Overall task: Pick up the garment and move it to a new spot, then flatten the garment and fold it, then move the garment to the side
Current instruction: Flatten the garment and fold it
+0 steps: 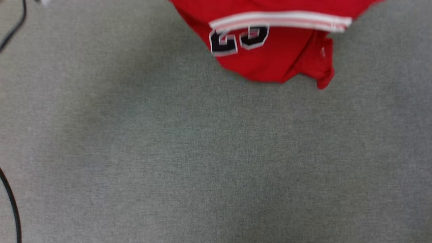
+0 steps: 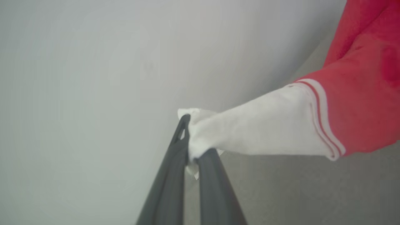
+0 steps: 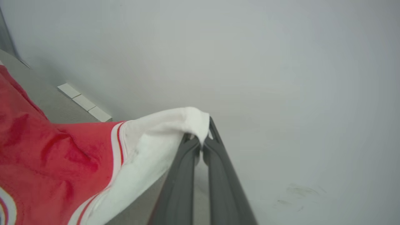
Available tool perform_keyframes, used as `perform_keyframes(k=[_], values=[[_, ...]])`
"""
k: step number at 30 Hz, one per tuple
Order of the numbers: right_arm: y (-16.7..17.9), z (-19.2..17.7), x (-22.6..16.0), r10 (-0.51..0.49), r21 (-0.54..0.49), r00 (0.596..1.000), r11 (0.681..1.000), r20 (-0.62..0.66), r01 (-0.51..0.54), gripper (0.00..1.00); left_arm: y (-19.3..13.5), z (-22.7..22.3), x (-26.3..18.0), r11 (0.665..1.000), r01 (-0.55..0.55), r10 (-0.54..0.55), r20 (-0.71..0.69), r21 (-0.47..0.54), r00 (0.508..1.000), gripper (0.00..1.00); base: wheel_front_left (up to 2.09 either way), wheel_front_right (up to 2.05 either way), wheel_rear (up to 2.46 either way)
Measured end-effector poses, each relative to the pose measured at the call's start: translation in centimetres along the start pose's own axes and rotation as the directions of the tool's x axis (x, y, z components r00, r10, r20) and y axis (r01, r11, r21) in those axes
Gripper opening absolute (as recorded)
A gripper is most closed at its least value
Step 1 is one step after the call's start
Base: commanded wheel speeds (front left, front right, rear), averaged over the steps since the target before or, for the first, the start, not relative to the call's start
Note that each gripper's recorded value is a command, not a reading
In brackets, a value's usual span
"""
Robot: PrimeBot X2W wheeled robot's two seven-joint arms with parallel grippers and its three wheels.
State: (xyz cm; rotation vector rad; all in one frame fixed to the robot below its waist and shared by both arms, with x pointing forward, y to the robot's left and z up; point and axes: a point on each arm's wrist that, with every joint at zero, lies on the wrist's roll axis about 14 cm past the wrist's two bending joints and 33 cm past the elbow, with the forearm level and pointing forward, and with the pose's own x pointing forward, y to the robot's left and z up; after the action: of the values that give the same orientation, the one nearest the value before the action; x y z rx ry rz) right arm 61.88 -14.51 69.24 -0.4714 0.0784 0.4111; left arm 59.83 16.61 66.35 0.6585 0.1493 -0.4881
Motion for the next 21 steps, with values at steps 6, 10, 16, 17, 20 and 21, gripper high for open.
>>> perform_keyframes(k=[6, 10, 16, 17, 20, 21], values=[[-3.3, 3.1, 3.5, -0.092, -0.019, 0.99, 0.995, 0.106, 0.095, 0.0, 4.9, 2.6, 2.5, 0.994, -0.112, 0.111, 0.104, 0.001, 0.988, 0.0, 0.0, 0.0, 0.0], [-4.9, 5.2, 5.0, -0.14, -0.014, 0.975, 0.989, 0.174, 0.144, 0.0, 7.5, 4.9, 3.3, 0.985, -0.173, 0.171, 0.177, -0.002, 0.969, 0.0, 0.0, 0.0, 0.0], [-6.2, 9.9, 6.0, -0.183, -0.007, 0.93, 0.981, 0.32, 0.196, 0.0, 11.1, 8.5, 2.7, 0.962, -0.272, 0.263, 0.304, -0.013, 0.916, 0.0, 0.0, 0.0, 0.0], [-6.3, 10.5, 6.1, -0.19, -0.004, 0.923, 0.979, 0.335, 0.203, 0.0, 11.5, 8.9, 2.6, 0.959, -0.285, 0.272, 0.324, -0.01, 0.906, 0.0, 0.0, 0.0, 0.0], [-6.4, 11.0, 6.8, -0.196, 0.004, 0.915, 0.978, 0.353, 0.208, 0.0, 12.2, 9.3, 2.7, 0.951, -0.309, 0.295, 0.354, -0.019, 0.887, 0.0, 0.0, 0.0, 0.0], [-6.1, 10.8, 7.3, -0.191, 0.0, 0.919, 0.979, 0.346, 0.204, 0.0, 12.4, 9.1, 2.8, 0.948, -0.317, 0.303, 0.356, -0.017, 0.884, 0.0, 0.0, 0.0, 0.0]])
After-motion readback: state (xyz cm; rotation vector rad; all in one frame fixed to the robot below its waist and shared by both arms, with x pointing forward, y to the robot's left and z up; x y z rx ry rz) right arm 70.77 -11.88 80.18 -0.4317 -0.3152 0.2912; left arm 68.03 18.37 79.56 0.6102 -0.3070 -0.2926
